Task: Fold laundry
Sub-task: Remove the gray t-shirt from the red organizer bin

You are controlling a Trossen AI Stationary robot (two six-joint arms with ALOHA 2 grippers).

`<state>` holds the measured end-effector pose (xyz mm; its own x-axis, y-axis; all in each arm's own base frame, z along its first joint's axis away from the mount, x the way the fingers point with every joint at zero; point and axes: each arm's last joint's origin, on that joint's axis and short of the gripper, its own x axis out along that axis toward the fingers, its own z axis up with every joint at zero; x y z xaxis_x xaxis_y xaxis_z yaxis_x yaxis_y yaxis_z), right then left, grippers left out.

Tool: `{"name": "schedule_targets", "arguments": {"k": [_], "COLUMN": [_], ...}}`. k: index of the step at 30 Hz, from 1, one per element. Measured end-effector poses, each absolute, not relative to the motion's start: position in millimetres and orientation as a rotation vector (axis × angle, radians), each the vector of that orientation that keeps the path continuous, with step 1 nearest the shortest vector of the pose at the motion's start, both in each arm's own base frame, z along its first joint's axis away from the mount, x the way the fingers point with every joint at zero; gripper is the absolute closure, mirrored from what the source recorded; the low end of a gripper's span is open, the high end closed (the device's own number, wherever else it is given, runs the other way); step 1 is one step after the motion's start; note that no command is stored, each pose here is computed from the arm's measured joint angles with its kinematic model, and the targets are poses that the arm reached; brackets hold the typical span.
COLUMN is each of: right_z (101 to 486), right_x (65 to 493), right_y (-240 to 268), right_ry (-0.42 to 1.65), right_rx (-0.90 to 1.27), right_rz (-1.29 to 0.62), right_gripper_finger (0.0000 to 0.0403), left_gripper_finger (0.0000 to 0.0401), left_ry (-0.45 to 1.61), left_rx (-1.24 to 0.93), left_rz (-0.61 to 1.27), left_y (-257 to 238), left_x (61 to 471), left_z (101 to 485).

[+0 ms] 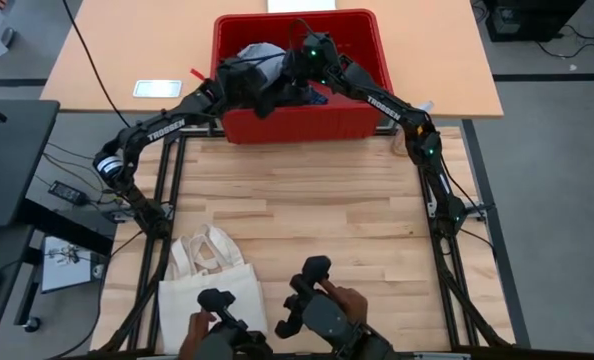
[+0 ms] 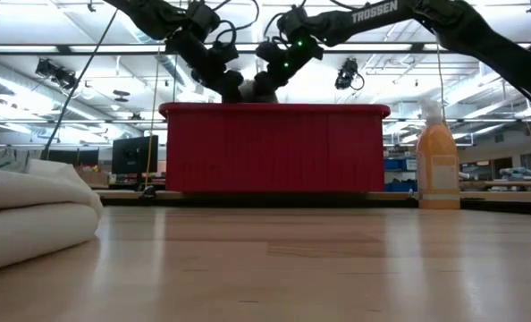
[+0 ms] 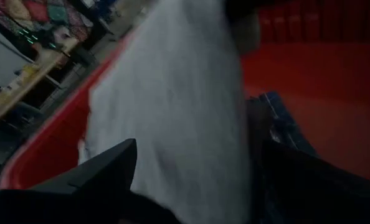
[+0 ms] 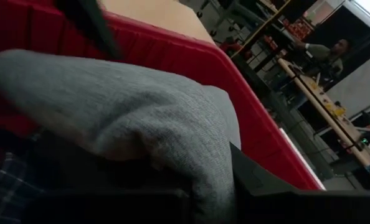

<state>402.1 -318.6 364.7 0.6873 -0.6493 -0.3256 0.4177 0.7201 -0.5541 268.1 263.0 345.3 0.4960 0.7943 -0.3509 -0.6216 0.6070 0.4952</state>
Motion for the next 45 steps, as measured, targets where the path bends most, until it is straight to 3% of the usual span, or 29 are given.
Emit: {"name": "schedule_targets", "arguments": {"k": [10,14,18,25,27,32,36,41,45], "right_z": [365.4,368.2,369.6,377.4,377.9,374.3,368.4,364.3,352.0], "right_x": [408.8,410.9,412.5,410.5,409.2,402.7,396.1,392.7,390.8], "right_y": [-308.7,-303.2,-298.2,-288.7,-288.3,-293.0,-297.3,-301.3,-305.4], "right_ry": [0.528,0.52,0.523,0.541,0.549,0.559,0.565,0.595,0.645], "right_rx": [-0.471,-0.474,-0.475,-0.476,-0.464,-0.362,-0.231,-0.225,-0.208], "right_rz": [-0.586,-0.57,-0.561,-0.575,-0.587,-0.558,-0.479,-0.491,-0.499], "right_gripper_finger": [0.0354,0.0354,0.0353,0.0333,0.0324,0.0281,0.022,0.0139,0.0098], "left_gripper_finger": [0.0051,0.0078,0.0158,0.0354,0.0382,0.0378,0.0381,0.0382,0.0383], "left_ry": [0.611,0.622,0.625,0.607,0.588,0.569,0.59,0.589,0.567], "left_rx": [0.27,0.283,0.281,0.254,0.239,0.22,0.197,0.176,0.21], "left_rz": [0.926,0.946,0.948,0.964,0.971,0.941,0.88,0.833,0.815], "left_y": [276.4,277.9,278.7,277.3,275.4,270.8,266.9,261.6,253.1], "left_x": [261.1,259.9,258.9,256.7,254.9,253.2,254.8,259.4,257.1], "left_z": [337.1,337.0,336.8,339.8,343.5,347.9,344.8,343.1,353.5]}}
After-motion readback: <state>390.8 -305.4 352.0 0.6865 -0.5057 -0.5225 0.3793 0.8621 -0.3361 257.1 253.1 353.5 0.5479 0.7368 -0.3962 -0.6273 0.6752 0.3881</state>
